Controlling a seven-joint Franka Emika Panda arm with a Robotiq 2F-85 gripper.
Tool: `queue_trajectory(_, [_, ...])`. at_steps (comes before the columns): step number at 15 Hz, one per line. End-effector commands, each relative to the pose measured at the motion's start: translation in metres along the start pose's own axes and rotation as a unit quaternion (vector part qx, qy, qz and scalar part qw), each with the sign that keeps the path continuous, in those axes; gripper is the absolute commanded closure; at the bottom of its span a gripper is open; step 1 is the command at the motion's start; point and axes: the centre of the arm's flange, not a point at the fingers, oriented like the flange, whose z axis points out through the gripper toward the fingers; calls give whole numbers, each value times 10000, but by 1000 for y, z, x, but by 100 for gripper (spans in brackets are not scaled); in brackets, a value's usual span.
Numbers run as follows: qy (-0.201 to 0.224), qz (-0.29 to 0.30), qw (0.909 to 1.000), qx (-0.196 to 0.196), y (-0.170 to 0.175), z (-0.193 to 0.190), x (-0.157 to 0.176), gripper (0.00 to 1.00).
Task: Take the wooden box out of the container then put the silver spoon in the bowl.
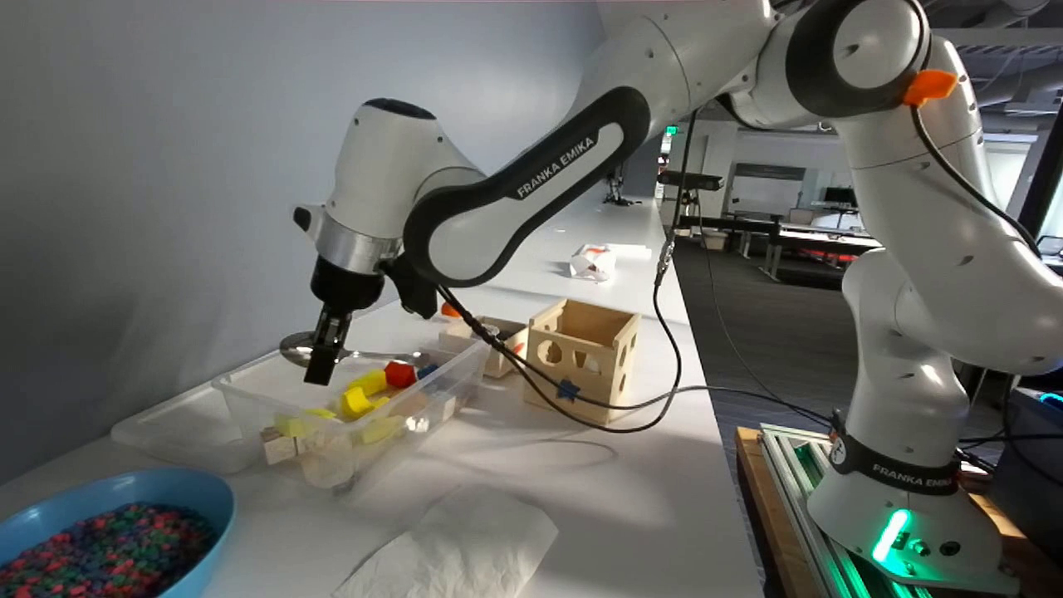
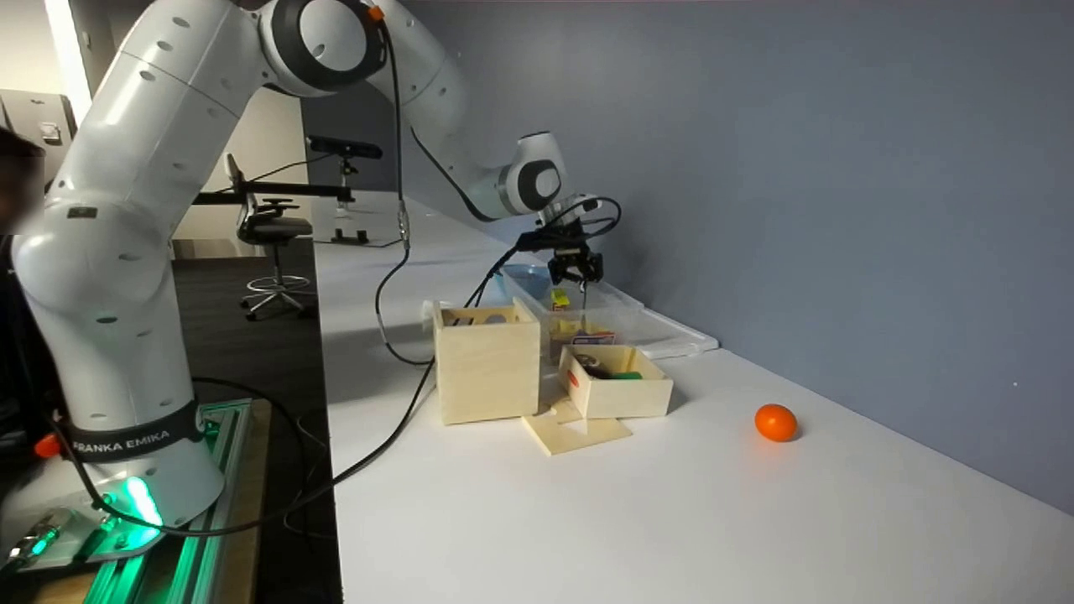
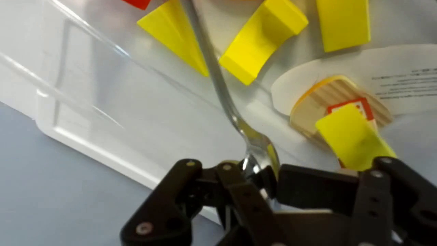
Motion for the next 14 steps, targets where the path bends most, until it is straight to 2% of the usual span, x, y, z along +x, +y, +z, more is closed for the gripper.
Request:
queue_trajectory(1, [147,106,9996,203,8,-46,-1,100])
queue_trajectory(4, [466,-138,9975,506,-4,-73,11,100])
queue_trajectory(8, [753,-747,9891,1023,-42,-102,37,100])
queue_trajectory(11, [885,-1501,9771,1224,-74,-118,53,100])
queue_trajectory(14, [696,-2350,9609,1289,-105,-122,72,100])
